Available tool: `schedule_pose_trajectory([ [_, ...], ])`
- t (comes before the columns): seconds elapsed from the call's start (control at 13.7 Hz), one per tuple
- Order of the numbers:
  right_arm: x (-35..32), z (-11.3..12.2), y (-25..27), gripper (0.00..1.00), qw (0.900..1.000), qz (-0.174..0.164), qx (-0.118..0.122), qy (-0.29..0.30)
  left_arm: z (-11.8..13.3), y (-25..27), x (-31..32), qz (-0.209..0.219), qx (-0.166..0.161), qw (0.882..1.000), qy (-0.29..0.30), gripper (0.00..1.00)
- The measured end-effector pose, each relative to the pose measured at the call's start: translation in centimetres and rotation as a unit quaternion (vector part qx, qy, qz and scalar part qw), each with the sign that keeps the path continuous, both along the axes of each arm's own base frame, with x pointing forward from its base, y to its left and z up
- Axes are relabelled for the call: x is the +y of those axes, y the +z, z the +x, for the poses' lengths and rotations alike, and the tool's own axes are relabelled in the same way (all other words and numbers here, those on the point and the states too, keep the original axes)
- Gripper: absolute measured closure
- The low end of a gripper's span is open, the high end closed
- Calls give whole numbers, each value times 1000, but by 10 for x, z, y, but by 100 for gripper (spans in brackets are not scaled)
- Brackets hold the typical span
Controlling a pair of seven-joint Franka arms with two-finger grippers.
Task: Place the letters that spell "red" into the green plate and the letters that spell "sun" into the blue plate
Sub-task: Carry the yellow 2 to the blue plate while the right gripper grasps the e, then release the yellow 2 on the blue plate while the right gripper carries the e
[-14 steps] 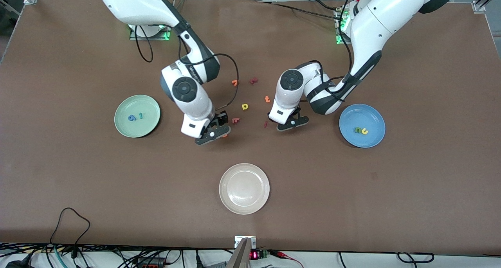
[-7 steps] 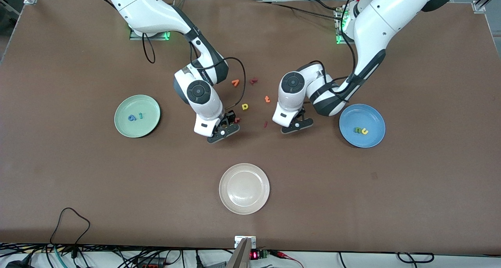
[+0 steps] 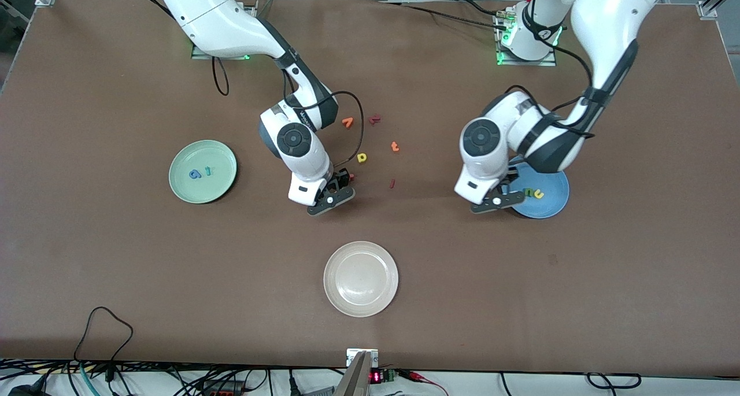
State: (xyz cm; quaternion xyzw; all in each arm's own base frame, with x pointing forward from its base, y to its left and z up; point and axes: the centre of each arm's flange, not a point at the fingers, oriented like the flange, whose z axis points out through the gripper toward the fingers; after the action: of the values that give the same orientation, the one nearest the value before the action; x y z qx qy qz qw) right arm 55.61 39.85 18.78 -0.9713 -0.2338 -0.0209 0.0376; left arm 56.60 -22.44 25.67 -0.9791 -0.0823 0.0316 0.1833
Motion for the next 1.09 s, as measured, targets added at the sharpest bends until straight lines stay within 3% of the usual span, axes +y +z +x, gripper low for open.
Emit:
schedule_pose_trajectory([
  [0.22, -1, 1, -9, 49, 1000, 1, -1, -1, 4, -20, 66, 2, 47, 999, -8, 78],
  [0.36, -2, 1, -11, 49, 1000, 2, -2, -2, -2, -41, 107, -21, 59, 998, -11, 78],
  [0.66, -2, 2, -11, 55, 1000, 1, -3, -2, -25, -77, 142, -50, 35, 997, -39, 78],
  [0.8, -2, 3, -10, 67, 1000, 0, -5, -2, -26, -75, 146, -56, 21, 997, -47, 77],
  [0.95, -2, 2, -10, 70, 1000, -1, -6, -2, -27, -76, 153, -62, 19, 996, -56, 63],
  [1.09, -2, 3, -10, 72, 1000, -1, -6, -2, -22, -73, 175, -80, 6, 995, -58, 42],
])
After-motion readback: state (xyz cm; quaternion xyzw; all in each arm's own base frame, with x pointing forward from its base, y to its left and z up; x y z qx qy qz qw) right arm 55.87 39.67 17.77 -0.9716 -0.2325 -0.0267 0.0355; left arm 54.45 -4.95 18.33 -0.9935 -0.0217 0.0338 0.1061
